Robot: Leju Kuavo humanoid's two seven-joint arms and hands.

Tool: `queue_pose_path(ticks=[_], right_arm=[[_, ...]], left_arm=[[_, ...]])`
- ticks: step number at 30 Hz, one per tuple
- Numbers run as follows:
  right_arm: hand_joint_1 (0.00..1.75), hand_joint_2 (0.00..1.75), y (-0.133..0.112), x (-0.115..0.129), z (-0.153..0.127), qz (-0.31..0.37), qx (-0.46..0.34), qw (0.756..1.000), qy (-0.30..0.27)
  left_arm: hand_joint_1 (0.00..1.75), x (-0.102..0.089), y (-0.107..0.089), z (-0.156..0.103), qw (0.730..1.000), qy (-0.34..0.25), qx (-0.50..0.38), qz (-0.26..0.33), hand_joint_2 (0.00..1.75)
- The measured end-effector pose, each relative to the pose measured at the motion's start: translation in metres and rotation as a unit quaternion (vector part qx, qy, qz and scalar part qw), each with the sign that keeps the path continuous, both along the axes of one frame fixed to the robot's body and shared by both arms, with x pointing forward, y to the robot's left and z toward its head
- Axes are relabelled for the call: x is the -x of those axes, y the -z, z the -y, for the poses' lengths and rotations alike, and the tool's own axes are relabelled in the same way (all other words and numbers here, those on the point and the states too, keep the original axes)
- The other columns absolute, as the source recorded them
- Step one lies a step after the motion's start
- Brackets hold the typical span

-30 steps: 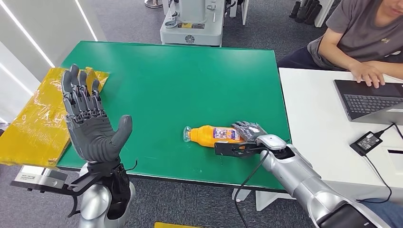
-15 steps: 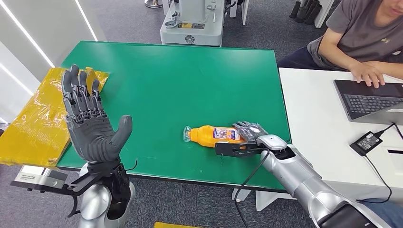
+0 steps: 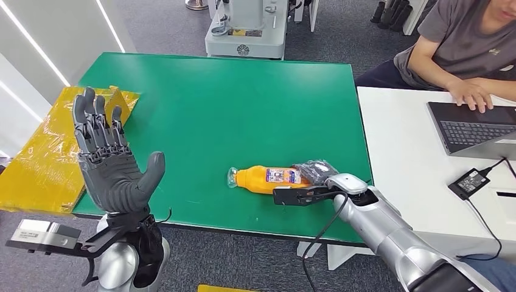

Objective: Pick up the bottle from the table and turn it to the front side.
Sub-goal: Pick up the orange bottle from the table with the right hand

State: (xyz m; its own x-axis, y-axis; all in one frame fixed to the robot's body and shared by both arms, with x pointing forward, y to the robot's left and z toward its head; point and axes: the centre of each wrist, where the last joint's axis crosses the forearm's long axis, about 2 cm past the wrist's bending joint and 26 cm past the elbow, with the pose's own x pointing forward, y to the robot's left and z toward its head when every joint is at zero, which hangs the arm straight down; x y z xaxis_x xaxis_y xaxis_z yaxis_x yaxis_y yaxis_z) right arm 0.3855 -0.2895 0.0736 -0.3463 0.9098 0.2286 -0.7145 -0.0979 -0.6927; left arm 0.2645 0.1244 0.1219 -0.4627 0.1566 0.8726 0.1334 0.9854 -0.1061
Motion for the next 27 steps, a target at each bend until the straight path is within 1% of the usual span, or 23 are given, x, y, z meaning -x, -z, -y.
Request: queue_pose_path(ticks=[16, 19, 21, 24, 27], right_arm=[[1.75, 1.75, 0.001, 0.001, -0.005, 0.000, -0.006, 1.000, -0.014], [1.75, 1.75, 0.001, 0.001, -0.007, 0.011, -0.011, 1.000, -0.016], [1.75, 1.75, 0.000, 0.001, -0.010, 0.038, -0.023, 0.999, -0.018], [1.75, 1.75, -0.004, -0.001, -0.022, 0.116, -0.055, 0.992, -0.014], [1.75, 1.75, -0.013, -0.003, -0.042, 0.216, -0.115, 0.969, 0.013]], left_arm=[[0.00, 0.000, 0.000, 0.000, 1.000, 0.004, 0.000, 0.002, 1.75], [0.00, 0.001, 0.001, 0.000, 1.000, 0.004, -0.001, 0.002, 1.75], [0.00, 0.003, 0.002, -0.001, 1.000, 0.004, -0.002, 0.004, 1.75], [0.00, 0.007, 0.004, -0.002, 1.000, 0.000, -0.003, 0.008, 1.75], [0.00, 0.010, 0.004, -0.004, 1.000, -0.006, -0.002, 0.014, 1.75]])
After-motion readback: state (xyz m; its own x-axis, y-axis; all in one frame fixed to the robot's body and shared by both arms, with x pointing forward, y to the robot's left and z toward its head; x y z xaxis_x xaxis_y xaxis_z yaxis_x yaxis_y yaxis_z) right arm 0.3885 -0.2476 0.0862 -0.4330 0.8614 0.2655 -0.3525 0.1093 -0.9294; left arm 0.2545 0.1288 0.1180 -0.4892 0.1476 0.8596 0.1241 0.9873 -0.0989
